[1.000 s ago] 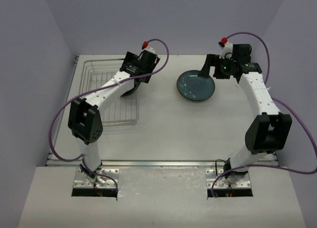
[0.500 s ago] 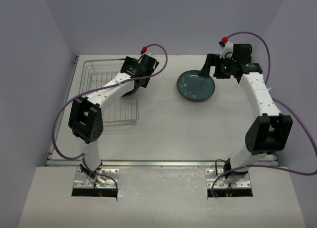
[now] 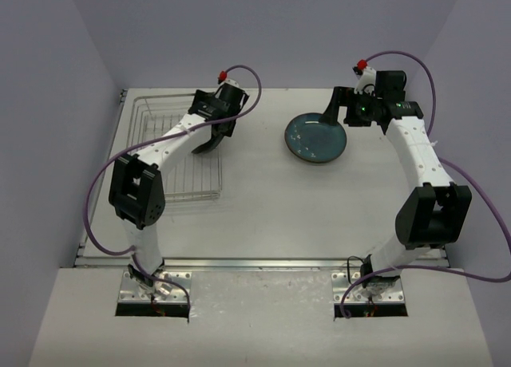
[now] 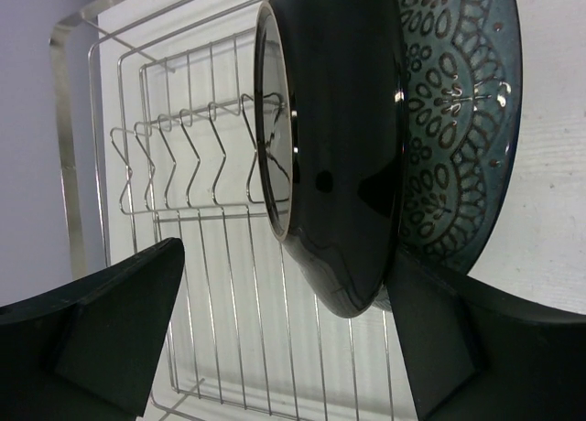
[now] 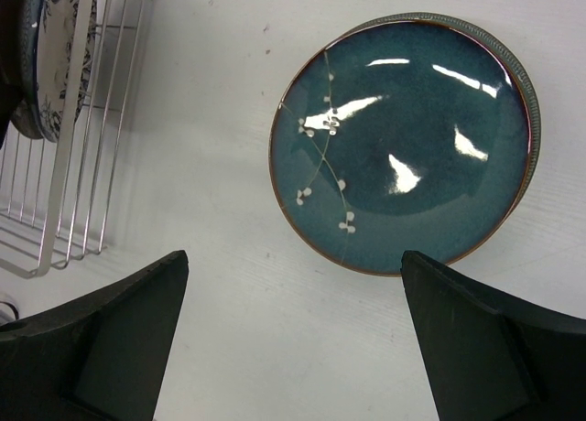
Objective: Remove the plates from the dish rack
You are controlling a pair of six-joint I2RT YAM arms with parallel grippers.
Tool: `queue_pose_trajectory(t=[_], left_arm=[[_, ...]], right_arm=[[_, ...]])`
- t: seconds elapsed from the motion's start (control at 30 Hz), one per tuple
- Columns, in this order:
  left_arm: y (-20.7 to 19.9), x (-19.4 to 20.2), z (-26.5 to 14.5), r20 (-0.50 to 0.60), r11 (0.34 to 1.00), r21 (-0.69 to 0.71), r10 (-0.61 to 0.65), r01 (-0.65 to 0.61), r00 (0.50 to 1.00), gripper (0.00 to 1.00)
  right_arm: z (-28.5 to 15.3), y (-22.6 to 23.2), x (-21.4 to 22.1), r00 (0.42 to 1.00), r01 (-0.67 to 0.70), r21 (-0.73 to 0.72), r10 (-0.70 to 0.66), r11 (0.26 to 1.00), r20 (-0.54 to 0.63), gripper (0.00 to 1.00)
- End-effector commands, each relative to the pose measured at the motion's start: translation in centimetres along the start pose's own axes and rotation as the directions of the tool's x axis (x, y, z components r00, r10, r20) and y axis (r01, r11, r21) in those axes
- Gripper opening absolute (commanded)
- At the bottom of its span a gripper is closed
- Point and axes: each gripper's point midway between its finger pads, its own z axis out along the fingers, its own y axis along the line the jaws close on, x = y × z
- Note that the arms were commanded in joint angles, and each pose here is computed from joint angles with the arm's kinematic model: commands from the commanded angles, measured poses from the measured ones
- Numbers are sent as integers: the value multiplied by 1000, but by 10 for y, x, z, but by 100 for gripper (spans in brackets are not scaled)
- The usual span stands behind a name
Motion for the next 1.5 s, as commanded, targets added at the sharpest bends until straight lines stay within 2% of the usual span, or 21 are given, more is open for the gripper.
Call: queue_pose_trajectory(t=[0.0, 0.37, 0.5, 0.67, 0.9, 0.97, 1.03, 1.17, 1.47], left_arm=[[31, -23, 4, 44, 992, -88, -91, 95, 995, 83], [47, -31, -4, 71, 986, -94, -132, 139, 989, 68], [51, -26, -1, 55, 986, -86, -137, 141, 989, 62], [61, -14, 2, 26, 978, -59, -200, 201, 979, 54], [79, -9, -17, 84, 967, -64, -241, 247, 967, 52], [88, -15, -21, 135, 961, -88, -251, 264, 959, 51], [88, -10, -15, 153, 958, -111, -246, 264, 957, 51], [81, 2, 7, 115, 963, -161, -199, 216, 973, 50], [69, 1, 35, 121, 954, -184, -217, 237, 969, 48]], right_arm=[[-11, 11, -19, 997, 30, -31, -28, 999, 66, 99], [-12, 14, -20, 997, 31, -43, -28, 999, 69, 99], [-12, 14, -21, 997, 31, -43, -28, 999, 69, 99], [-13, 14, -22, 997, 39, -39, -36, 998, 74, 99], [-13, 17, -23, 997, 31, -54, -27, 998, 73, 99], [-13, 18, -24, 997, 30, -62, -25, 998, 75, 99], [-13, 19, -24, 997, 24, -66, -19, 998, 74, 99], [-13, 19, -24, 997, 21, -66, -17, 998, 73, 99], [-18, 14, -20, 996, 58, -34, -55, 998, 76, 99]])
